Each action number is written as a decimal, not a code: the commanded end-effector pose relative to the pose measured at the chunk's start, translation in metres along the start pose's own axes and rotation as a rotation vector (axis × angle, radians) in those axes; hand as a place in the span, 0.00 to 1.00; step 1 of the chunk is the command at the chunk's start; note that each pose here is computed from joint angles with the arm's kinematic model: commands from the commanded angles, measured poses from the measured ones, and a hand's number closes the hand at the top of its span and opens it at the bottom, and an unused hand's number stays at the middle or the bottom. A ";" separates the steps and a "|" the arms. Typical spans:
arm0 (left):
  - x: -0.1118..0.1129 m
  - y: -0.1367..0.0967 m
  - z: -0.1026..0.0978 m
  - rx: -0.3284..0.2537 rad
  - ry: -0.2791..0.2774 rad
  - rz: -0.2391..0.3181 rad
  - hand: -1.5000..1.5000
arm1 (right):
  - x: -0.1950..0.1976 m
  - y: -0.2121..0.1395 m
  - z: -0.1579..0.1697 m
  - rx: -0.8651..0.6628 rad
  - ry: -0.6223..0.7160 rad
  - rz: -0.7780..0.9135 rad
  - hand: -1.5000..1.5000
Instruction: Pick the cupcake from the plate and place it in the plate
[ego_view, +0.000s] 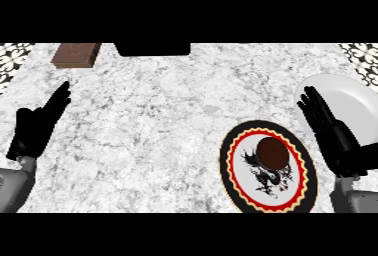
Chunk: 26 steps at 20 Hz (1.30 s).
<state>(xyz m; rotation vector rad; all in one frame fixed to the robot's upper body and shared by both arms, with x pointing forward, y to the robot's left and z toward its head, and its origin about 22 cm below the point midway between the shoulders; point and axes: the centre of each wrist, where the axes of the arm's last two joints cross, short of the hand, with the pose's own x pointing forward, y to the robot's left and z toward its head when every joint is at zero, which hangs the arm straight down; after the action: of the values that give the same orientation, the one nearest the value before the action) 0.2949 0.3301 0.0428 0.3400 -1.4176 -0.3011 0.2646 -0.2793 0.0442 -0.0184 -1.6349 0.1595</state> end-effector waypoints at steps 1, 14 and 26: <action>-0.022 -0.031 0.010 -0.018 0.024 0.051 0.50 | 0.023 -0.008 -0.005 -0.011 -0.080 0.014 1.00; -0.045 -0.109 0.058 -0.111 0.241 0.396 0.50 | 0.011 -0.137 0.005 -0.403 -0.324 0.239 0.00; -0.054 -0.103 0.058 -0.090 0.260 0.383 0.50 | 0.070 -0.137 0.010 0.055 -0.007 0.675 0.00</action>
<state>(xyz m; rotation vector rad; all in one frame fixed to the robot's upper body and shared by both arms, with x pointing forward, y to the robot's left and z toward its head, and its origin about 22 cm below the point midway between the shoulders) 0.2385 0.2500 -0.0272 0.0369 -1.2434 -0.0066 0.2608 -0.4163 0.1138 -0.5064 -1.7440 0.4882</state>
